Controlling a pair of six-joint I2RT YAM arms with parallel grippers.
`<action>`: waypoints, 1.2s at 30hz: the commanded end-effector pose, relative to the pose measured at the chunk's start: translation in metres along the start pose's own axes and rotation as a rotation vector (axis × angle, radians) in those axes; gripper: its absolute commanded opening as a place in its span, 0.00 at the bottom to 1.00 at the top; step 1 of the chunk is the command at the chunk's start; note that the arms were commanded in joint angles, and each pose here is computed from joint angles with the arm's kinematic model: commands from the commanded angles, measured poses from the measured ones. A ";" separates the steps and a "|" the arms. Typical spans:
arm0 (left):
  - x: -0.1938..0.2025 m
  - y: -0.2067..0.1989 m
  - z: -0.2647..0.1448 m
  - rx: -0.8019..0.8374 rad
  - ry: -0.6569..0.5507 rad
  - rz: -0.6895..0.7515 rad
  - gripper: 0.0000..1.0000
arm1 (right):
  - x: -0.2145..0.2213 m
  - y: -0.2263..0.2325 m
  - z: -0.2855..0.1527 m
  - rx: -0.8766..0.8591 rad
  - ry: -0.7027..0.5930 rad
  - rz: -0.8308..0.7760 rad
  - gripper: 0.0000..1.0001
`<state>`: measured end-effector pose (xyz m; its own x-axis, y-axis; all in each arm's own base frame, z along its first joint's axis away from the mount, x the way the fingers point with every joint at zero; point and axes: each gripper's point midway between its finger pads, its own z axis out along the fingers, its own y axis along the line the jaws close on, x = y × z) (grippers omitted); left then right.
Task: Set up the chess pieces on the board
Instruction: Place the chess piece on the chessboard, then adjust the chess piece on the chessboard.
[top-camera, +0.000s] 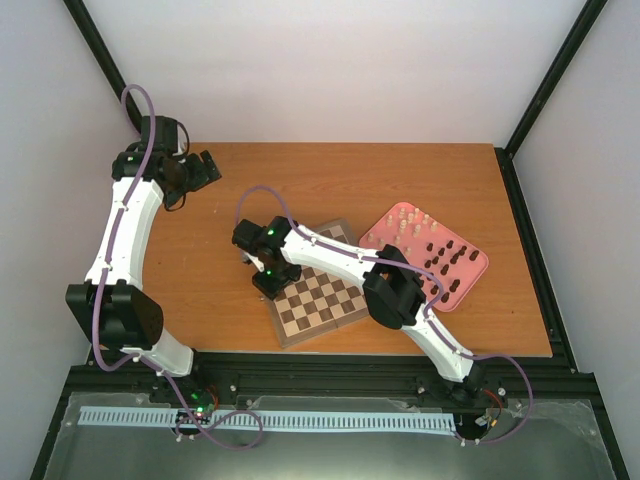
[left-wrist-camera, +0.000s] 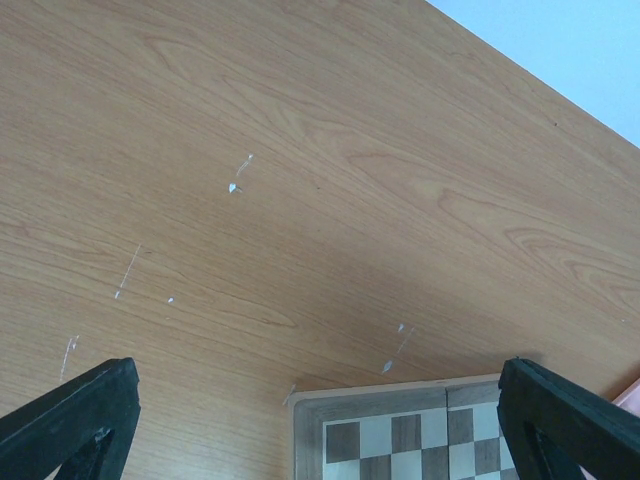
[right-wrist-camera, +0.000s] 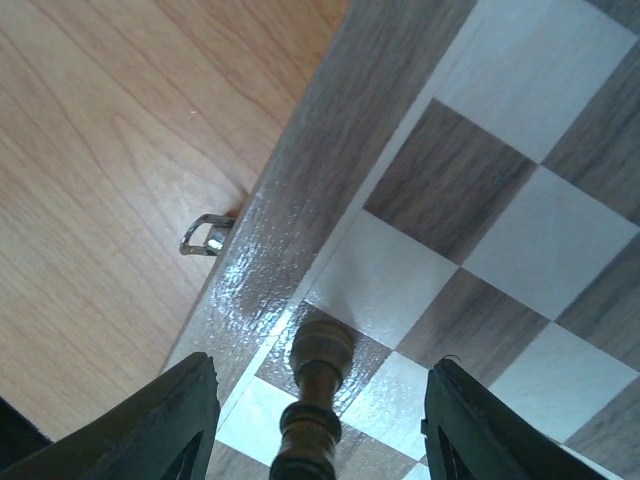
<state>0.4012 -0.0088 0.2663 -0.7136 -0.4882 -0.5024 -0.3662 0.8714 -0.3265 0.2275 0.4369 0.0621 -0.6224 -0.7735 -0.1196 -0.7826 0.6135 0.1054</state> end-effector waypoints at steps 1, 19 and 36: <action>-0.004 -0.005 -0.012 0.019 -0.029 0.010 1.00 | -0.012 -0.006 -0.013 0.044 -0.052 0.014 0.57; -0.005 -0.004 -0.006 0.005 -0.023 0.016 1.00 | -0.029 -0.022 0.000 0.066 -0.067 0.026 0.57; -0.004 -0.002 0.000 -0.009 -0.012 0.021 1.00 | -0.029 -0.036 0.008 0.090 -0.044 0.053 0.57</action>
<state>0.4020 -0.0071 0.2645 -0.7132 -0.4881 -0.5032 -0.3726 0.8719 -0.3177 0.2672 0.4410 0.0564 -0.6536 -0.7385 -0.1656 -0.7530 0.6566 0.0432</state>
